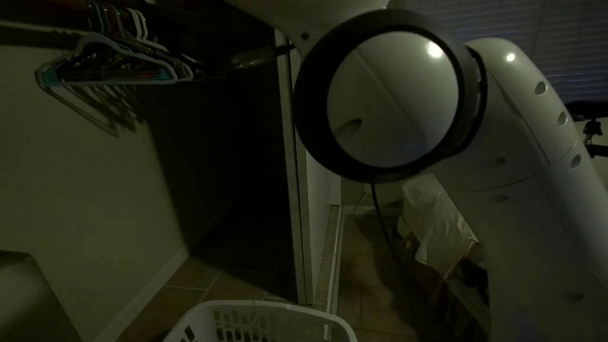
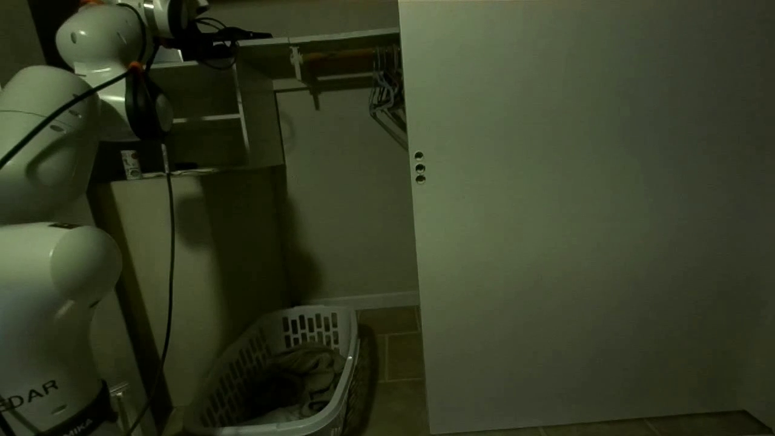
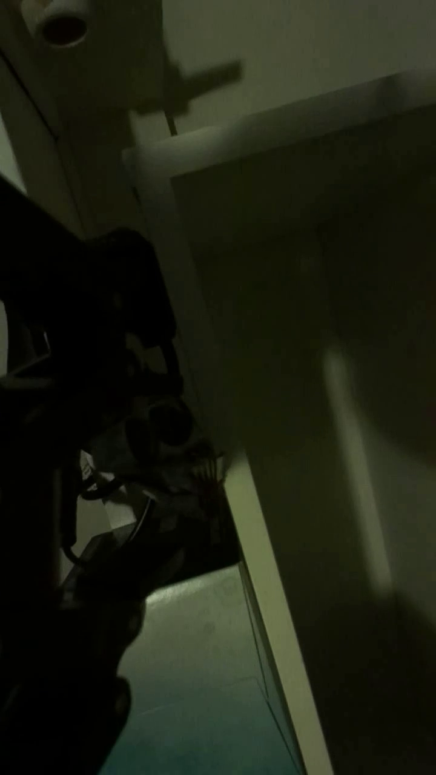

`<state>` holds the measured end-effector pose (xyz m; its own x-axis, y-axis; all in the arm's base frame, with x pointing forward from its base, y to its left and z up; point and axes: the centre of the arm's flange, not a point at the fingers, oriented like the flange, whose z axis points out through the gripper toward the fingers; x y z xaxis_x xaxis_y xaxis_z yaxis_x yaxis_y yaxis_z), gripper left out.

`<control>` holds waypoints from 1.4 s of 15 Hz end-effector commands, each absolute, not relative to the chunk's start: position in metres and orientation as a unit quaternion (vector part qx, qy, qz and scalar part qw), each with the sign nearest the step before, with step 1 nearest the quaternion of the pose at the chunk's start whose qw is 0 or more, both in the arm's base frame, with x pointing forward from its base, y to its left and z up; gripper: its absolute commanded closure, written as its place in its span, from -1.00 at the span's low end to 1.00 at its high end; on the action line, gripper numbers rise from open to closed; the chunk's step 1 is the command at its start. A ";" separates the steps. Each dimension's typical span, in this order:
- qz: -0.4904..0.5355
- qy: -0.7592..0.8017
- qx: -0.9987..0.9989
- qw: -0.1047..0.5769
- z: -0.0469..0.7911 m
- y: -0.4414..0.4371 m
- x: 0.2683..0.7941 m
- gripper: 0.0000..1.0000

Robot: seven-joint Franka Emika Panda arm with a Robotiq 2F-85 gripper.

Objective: Put the cable on the shelf completely

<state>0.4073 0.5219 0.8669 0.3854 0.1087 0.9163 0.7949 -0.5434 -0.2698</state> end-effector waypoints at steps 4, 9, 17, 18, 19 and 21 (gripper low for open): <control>-0.456 -0.294 -0.755 0.367 0.900 0.545 0.416 -1.00; -0.463 -0.294 -0.757 0.355 0.901 0.522 0.391 -1.00; -0.466 -0.306 -0.778 0.289 0.905 0.485 0.365 -1.00; -0.468 -0.311 -0.778 0.281 0.905 0.481 0.361 -1.00; -0.465 -0.319 -0.774 0.287 0.906 0.479 0.357 -1.00; -0.468 -0.334 -0.765 0.290 0.907 0.475 0.351 -1.00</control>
<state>0.3690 0.4864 0.9101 0.3687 0.2081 0.9060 0.7621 -0.6257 -0.1664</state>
